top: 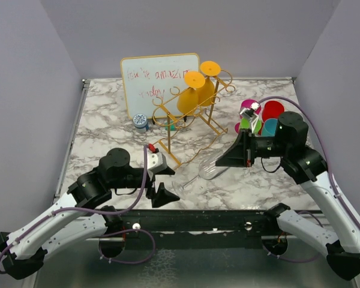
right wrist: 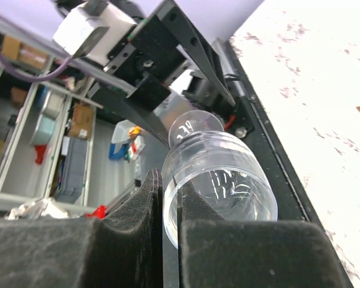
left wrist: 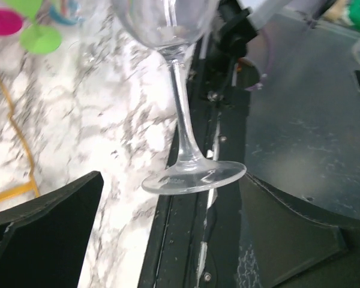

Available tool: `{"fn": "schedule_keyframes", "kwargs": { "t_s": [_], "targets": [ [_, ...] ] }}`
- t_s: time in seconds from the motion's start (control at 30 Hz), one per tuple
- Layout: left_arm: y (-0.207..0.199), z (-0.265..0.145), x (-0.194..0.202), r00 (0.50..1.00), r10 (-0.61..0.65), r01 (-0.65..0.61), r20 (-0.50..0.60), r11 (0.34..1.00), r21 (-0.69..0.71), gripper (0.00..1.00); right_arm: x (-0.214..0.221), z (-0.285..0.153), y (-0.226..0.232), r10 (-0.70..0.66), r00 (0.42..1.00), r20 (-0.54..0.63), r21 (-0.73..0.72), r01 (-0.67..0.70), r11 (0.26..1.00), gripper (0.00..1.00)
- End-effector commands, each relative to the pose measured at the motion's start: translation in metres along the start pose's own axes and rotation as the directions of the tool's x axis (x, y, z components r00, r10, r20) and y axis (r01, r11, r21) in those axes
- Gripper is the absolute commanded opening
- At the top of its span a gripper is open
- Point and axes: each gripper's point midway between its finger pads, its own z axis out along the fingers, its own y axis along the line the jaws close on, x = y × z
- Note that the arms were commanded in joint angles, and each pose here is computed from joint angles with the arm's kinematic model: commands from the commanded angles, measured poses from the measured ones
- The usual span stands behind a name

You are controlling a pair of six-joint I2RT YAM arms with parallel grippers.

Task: Take the wine glass off the wine glass rack
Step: Place the wine glass at the center of the board.

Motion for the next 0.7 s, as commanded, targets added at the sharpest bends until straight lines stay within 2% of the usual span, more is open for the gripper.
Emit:
{"fn": "schedule_keyframes", "kwargs": {
  "t_s": [0.0,0.13,0.17,0.23,0.33,0.43,0.53,0.67],
  "targets": [
    [0.035,-0.006,-0.052,0.987,0.04,-0.004,0.156,0.975,-0.221,0.99,0.017,-0.002,-0.063,0.044,0.999,-0.014,0.283,-0.039,0.958,0.01],
    [0.041,-0.005,-0.049,0.991,0.009,0.026,0.137,0.968,-0.249,0.99,0.016,-0.012,-0.083,0.041,0.999,0.006,0.416,-0.04,0.909,0.01],
    [0.04,-0.004,-0.049,0.992,0.003,0.028,0.13,0.971,-0.239,0.99,0.016,-0.019,-0.095,0.04,0.999,0.017,0.49,-0.043,0.871,0.01],
    [0.04,-0.001,-0.047,0.994,-0.009,0.035,0.111,0.972,-0.232,0.99,0.013,-0.041,-0.123,0.027,0.999,0.047,0.662,-0.051,0.748,0.01],
    [0.043,0.002,-0.043,0.996,-0.026,0.046,0.087,0.97,-0.24,0.99,0.018,-0.067,-0.149,0.038,0.999,-0.015,0.8,-0.011,0.6,0.01],
    [0.048,0.004,-0.041,0.996,-0.036,0.055,0.077,0.964,-0.262,0.99,0.024,-0.076,-0.159,0.068,0.997,-0.042,0.841,-0.001,0.54,0.01],
    [0.049,0.003,-0.042,0.996,-0.033,0.053,0.079,0.963,-0.266,0.99,0.022,-0.086,-0.161,0.054,0.999,-0.005,0.87,-0.022,0.493,0.01],
    [0.052,0.0,-0.045,0.996,-0.025,0.05,0.091,0.956,-0.288,0.99,0.024,-0.109,-0.168,0.051,0.997,0.051,0.928,-0.066,0.368,0.01]
  ]
}}
